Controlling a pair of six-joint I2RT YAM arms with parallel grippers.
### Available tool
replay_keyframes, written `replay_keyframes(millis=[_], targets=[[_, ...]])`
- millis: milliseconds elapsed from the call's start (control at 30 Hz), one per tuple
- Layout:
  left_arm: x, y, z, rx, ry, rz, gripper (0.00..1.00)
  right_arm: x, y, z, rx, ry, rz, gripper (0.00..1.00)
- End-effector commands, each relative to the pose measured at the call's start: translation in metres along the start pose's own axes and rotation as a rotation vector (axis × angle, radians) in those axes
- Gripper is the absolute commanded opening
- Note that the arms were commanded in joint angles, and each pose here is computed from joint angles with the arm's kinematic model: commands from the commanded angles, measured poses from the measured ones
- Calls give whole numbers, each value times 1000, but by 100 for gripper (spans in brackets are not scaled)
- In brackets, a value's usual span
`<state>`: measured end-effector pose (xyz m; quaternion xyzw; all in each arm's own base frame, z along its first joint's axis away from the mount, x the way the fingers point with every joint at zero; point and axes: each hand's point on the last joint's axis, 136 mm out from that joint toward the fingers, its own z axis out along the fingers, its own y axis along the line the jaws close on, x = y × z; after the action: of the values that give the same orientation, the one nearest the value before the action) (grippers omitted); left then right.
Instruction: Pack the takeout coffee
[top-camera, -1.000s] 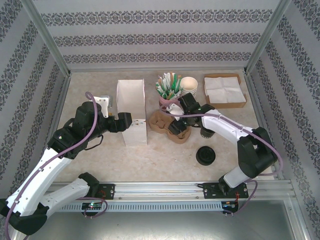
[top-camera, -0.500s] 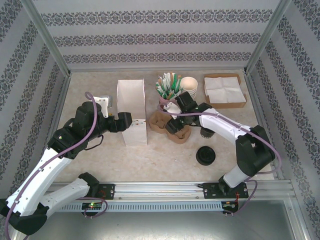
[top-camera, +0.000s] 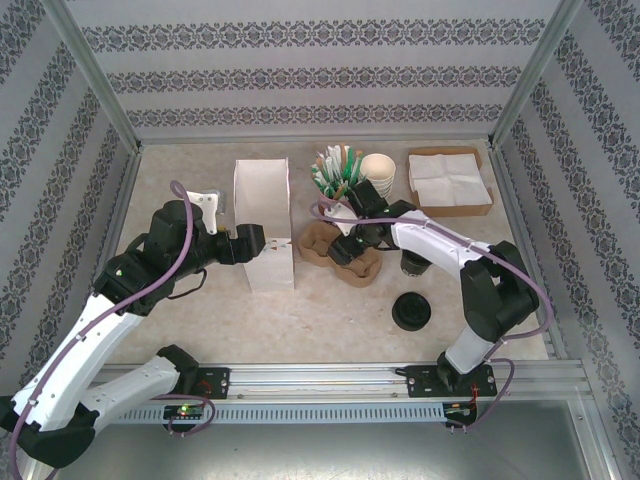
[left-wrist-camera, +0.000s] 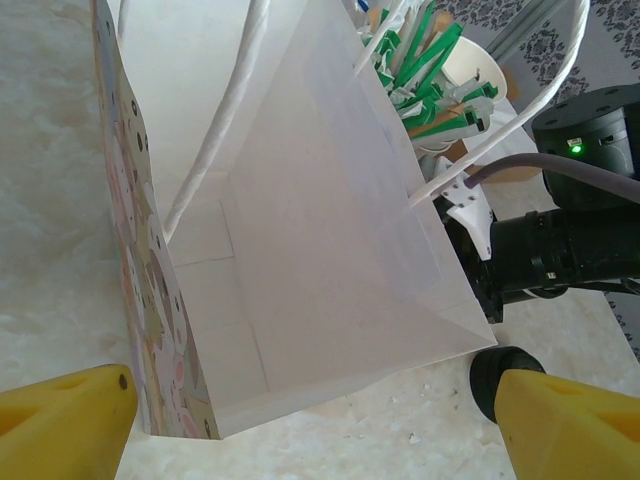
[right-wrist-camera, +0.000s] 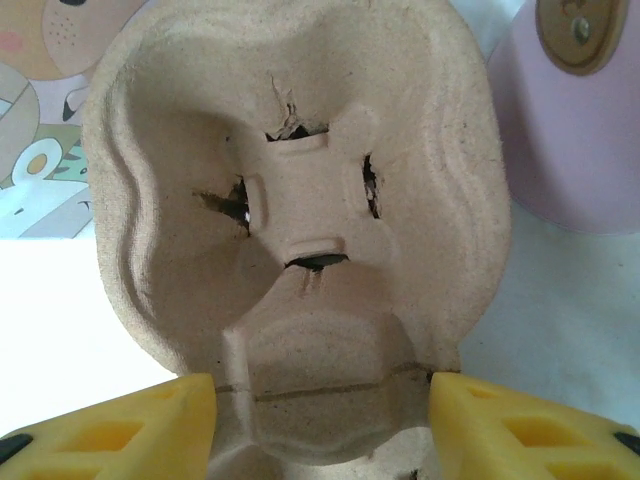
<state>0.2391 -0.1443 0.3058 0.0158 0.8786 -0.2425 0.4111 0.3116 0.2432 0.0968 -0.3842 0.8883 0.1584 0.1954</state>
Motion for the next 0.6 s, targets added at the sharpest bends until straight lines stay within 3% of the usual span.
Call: replay_keyframes(millis=[0, 567], targets=[[-4, -2, -8, 7, 2, -25, 93, 1, 7, 3, -23, 29, 0, 58], [-3, 0, -8, -1, -1, -40, 93, 7, 10, 7, 40, 36, -116, 55]])
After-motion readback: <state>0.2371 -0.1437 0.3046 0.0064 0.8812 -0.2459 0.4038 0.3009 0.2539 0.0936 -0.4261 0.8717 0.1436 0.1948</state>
